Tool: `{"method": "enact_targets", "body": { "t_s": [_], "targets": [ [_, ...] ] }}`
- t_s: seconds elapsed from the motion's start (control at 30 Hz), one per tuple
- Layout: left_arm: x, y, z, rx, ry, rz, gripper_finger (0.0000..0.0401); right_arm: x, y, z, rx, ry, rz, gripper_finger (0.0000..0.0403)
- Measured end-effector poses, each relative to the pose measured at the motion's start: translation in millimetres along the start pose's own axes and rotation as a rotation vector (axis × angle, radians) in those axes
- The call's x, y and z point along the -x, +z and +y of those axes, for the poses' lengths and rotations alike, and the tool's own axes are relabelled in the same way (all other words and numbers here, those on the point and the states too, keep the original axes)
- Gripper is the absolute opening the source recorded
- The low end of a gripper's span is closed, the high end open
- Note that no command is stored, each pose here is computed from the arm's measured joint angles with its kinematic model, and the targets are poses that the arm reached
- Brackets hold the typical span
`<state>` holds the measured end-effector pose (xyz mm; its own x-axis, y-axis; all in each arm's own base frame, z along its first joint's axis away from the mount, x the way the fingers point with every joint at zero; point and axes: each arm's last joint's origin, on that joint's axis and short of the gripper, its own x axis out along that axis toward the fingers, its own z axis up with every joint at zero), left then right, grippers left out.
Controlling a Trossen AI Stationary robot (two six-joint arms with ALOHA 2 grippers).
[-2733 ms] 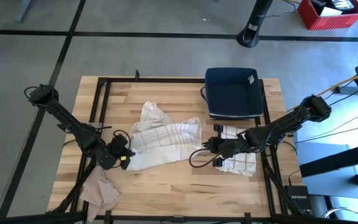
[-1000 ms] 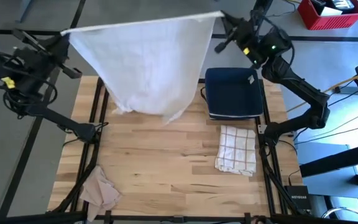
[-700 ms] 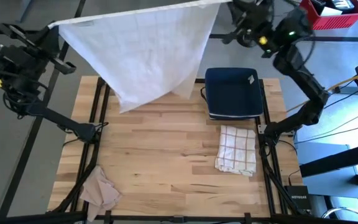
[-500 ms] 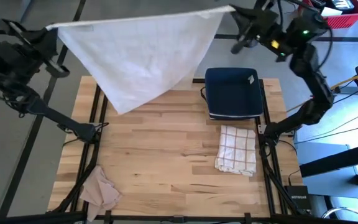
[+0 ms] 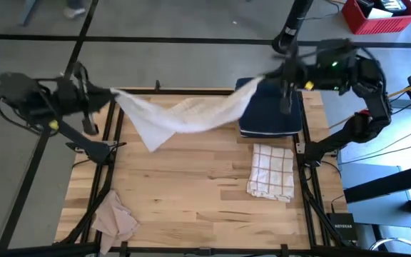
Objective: Fold towel
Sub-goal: Fold the white plaid towel
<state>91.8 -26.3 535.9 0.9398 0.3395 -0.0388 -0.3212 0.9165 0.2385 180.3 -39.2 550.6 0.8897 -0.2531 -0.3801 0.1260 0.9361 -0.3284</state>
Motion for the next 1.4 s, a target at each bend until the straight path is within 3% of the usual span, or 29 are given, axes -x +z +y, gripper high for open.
{"method": "enact_targets", "body": {
  "t_s": [0.1, 0.23, 0.47, 0.67, 0.83, 1.17, 1.4],
  "targets": [
    [-6.2, -8.2, -16.4, 0.008, -0.054, 0.076, 0.0, -8.2, -6.7, 13.1, -0.02, 0.069, 0.094, 0.0003],
    [-11.9, -15.0, -35.9, 0.026, -0.108, 0.147, 0.0, -18.0, -12.3, 27.0, -0.004, 0.076, 0.162, 0.0003],
    [-15.1, -13.6, -73.6, 0.052, -0.215, 0.165, 0.0, -27.8, -15.2, 52.2, 0.029, 0.129, 0.203, 0.0002],
    [-9.8, 3.0, -105.8, 0.088, -0.331, 0.053, 0.0, -16.7, -4.2, 77.6, 0.085, 0.146, 0.129, 0.0001],
    [0.5, 24.8, -116.1, 0.113, -0.391, -0.112, 0.0, 8.5, 19.5, 92.6, 0.094, 0.121, -0.08, 0.0001],
    [25.7, 67.7, -104.0, 0.128, -0.322, -0.455, 0.0, 54.5, 65.4, 112.3, 0.205, -0.154, -0.45, 0.0003],
    [37.6, 82.0, -106.1, 0.079, -0.229, -0.591, 0.0, 56.4, 90.2, 138.4, 0.32, -0.434, -0.412, 0.0004]
  ]
}}
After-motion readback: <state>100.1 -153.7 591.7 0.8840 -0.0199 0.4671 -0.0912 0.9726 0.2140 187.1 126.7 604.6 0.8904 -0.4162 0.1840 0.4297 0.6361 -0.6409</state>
